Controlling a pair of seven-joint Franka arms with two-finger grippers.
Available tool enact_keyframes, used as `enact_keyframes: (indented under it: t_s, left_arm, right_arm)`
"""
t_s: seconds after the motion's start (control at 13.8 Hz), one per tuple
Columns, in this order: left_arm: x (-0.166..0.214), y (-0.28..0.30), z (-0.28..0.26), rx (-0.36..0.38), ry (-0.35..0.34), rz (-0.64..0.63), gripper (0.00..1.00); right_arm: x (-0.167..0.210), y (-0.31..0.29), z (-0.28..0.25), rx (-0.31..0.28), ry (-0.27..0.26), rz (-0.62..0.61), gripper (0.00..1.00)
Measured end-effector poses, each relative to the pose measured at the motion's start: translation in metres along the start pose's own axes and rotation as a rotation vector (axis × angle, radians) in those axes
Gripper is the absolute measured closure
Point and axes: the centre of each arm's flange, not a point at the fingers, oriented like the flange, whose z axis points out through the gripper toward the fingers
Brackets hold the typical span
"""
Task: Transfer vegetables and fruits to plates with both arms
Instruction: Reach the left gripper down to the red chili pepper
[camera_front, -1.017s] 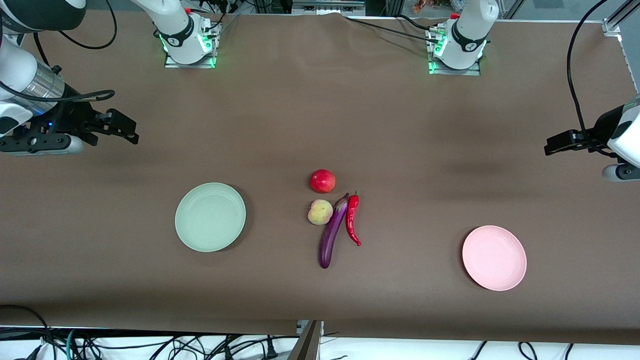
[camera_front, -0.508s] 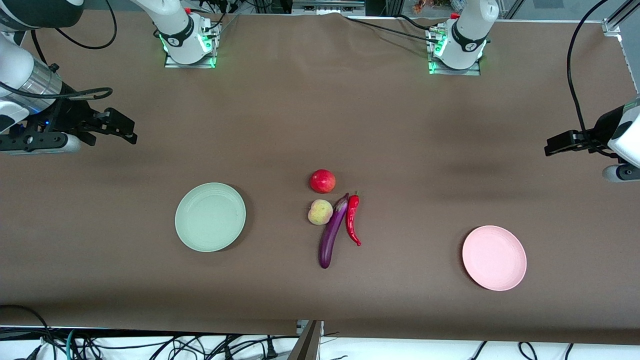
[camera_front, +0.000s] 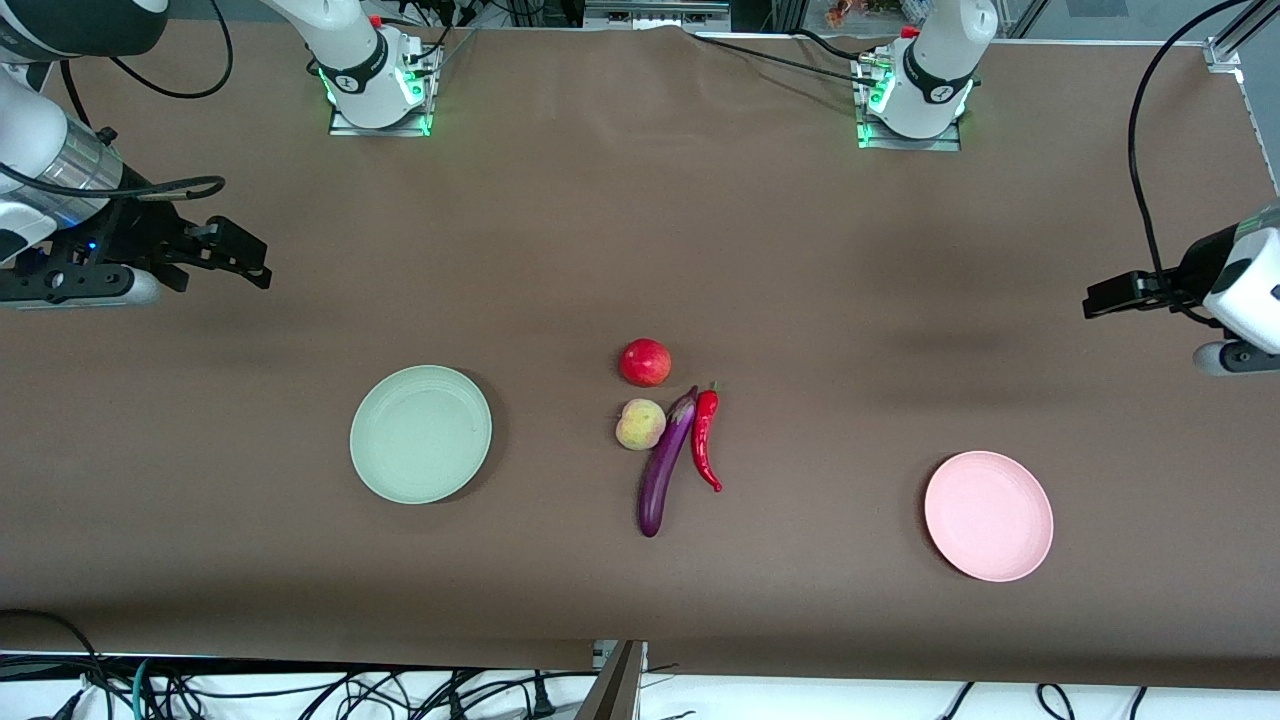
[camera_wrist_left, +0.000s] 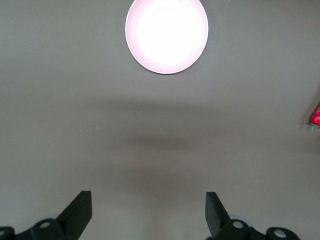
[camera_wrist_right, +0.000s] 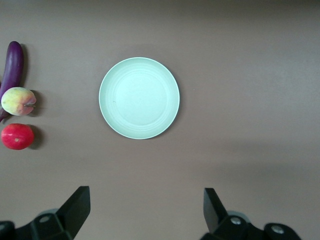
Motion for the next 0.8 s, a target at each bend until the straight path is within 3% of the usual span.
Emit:
enact_keyframes:
  t_s: [0.36,0.65,0.8]
  left_arm:
    - [0.03,0.03,0.036,-0.011,0.014,0.039,0.0]
    - [0.076,0.083,0.102,-0.14,0.053,0.049,0.0]
    - [0.1,0.114,0.147,-0.162,0.088,0.011,0.0]
  right_arm:
    - [0.0,0.001,-0.001,-0.036,0.004,-0.009,0.0]
    - [-0.002,-0.001,0.0,-0.036,-0.011,-0.012,0.0]
    - [-0.003,-0.004,0.0,-0.034,-0.013,-0.017,0.0]
